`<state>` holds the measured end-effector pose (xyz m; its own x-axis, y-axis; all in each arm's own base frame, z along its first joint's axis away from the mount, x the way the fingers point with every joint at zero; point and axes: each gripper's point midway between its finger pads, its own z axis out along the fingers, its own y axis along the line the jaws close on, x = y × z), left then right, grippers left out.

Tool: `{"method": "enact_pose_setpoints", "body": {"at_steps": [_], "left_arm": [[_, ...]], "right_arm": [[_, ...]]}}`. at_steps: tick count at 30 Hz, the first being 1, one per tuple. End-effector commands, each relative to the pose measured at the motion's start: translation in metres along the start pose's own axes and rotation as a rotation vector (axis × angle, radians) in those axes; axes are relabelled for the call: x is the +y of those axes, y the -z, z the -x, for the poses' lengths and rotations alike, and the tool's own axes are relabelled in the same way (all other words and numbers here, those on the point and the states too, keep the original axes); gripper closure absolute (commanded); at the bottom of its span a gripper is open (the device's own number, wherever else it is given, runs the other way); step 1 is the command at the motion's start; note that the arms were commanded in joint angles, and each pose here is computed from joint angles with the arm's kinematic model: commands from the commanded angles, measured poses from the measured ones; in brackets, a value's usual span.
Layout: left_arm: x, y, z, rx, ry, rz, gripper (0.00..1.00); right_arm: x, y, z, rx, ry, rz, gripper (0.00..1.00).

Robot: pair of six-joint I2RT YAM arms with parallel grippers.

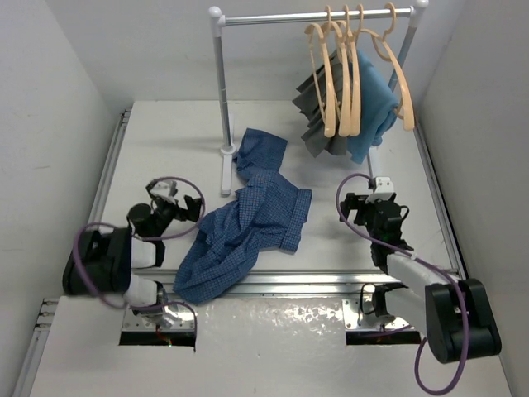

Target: Place the shirt on the hanger

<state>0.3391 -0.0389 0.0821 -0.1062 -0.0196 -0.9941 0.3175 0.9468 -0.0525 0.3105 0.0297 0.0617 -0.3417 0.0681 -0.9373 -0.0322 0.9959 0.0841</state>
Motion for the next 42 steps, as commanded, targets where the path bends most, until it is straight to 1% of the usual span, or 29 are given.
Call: {"method": "enact_pose_setpoints", "body": {"at_steps": [1,2,3,4,5,6,7,9,10,11,14,15,17,18,20,21,22,23,24,27,30,32,33,34,35,36,38,39,42], "left_arm": [[0.012,0.000,0.086,-0.114,0.009,-0.054,0.01],[0.021,-0.007,0.144,-0.193,-0.106,-0.043,0.01],[0.020,-0.005,0.161,-0.201,-0.261,-0.052,0.02],[0.015,-0.010,0.166,-0.122,-0.349,-0.107,0.05],[0.008,-0.011,0.161,-0.052,-0.303,-0.142,0.08],[0.004,-0.012,0.145,0.026,-0.357,-0.178,0.10],[-0.008,-0.004,0.114,0.158,-0.312,-0.241,0.11],[-0.050,0.018,0.081,0.290,-0.332,-0.398,0.14],[-0.065,0.025,0.080,0.300,-0.339,-0.451,0.14],[-0.096,0.033,0.081,0.300,-0.374,-0.553,0.15],[-0.151,0.058,0.099,0.334,-0.402,-0.742,0.17],[-0.156,0.059,0.106,0.354,-0.428,-0.733,0.17],[-0.180,0.061,0.104,0.363,-0.507,-0.765,0.17],[-0.172,0.053,0.095,0.405,-0.555,-0.697,0.16],[-0.167,0.045,0.076,0.484,-0.555,-0.661,0.14],[-0.154,0.040,0.065,0.537,-0.564,-0.593,0.12],[-0.149,0.038,0.057,0.577,-0.557,-0.567,0.09],[-0.145,0.038,0.041,0.640,-0.541,-0.551,0.07],[-0.144,0.039,0.034,0.664,-0.529,-0.551,0.02],[-0.140,0.037,0.014,0.709,-0.491,-0.513,0.00],[-0.117,0.028,0.000,0.759,-0.539,-0.410,0.00],[-0.106,0.021,0.000,0.753,-0.555,-0.356,0.01],[-0.101,0.019,0.001,0.751,-0.557,-0.340,0.07],[-0.098,0.017,0.002,0.747,-0.562,-0.328,0.12],[-0.097,0.016,0.002,0.745,-0.563,-0.327,0.23],[-0.092,0.015,0.003,0.744,-0.559,-0.317,0.57],[-0.083,0.010,0.005,0.724,-0.554,-0.288,0.85],[-0.067,0.007,0.007,0.716,-0.548,-0.243,1.00],[-0.015,-0.016,0.031,0.630,-0.517,-0.091,1.00]], "right_arm": [[0.017,0.006,0.020,-0.050,0.011,0.083,0.02],[0.018,0.007,0.022,-0.050,0.010,0.083,0.02],[0.023,0.009,0.020,-0.035,-0.006,0.106,0.03],[0.035,0.012,0.020,-0.026,-0.020,0.169,0.05],[0.037,0.014,0.018,-0.015,-0.027,0.175,0.06],[0.044,0.016,0.017,-0.002,-0.034,0.208,0.07],[0.056,0.020,0.015,0.016,-0.046,0.256,0.07],[0.065,0.024,0.006,0.067,-0.057,0.289,0.11],[0.074,0.027,0.002,0.090,-0.060,0.319,0.13],[0.081,0.029,0.002,0.109,-0.058,0.343,0.16],[0.109,0.034,0.002,0.141,0.004,0.440,0.23],[0.117,0.035,-0.001,0.147,0.033,0.456,0.31],[0.121,0.033,-0.005,0.160,0.074,0.470,0.42],[0.124,0.034,-0.006,0.168,0.073,0.488,0.52],[0.140,0.040,-0.014,0.223,0.041,0.581,0.55],[0.147,0.043,-0.015,0.245,0.014,0.617,0.55],[0.160,0.050,-0.013,0.266,-0.050,0.681,0.46],[0.164,0.050,-0.016,0.291,-0.085,0.697,0.40],[0.169,0.052,-0.016,0.312,-0.138,0.704,0.32],[0.176,0.051,-0.021,0.331,-0.166,0.709,0.23],[0.181,0.044,-0.031,0.351,-0.162,0.687,0.22],[0.193,0.045,-0.045,0.402,-0.161,0.718,0.25],[0.200,0.042,-0.041,0.391,-0.157,0.732,0.29],[0.206,0.043,-0.045,0.401,-0.147,0.749,0.49],[0.209,0.042,-0.046,0.403,-0.146,0.757,0.61],[0.214,0.039,-0.045,0.400,-0.144,0.773,0.75],[0.219,0.042,-0.044,0.396,-0.145,0.794,1.00],[0.223,0.044,-0.034,0.343,-0.136,0.816,1.00],[0.247,0.063,-0.014,0.195,-0.011,0.919,1.00]]}}
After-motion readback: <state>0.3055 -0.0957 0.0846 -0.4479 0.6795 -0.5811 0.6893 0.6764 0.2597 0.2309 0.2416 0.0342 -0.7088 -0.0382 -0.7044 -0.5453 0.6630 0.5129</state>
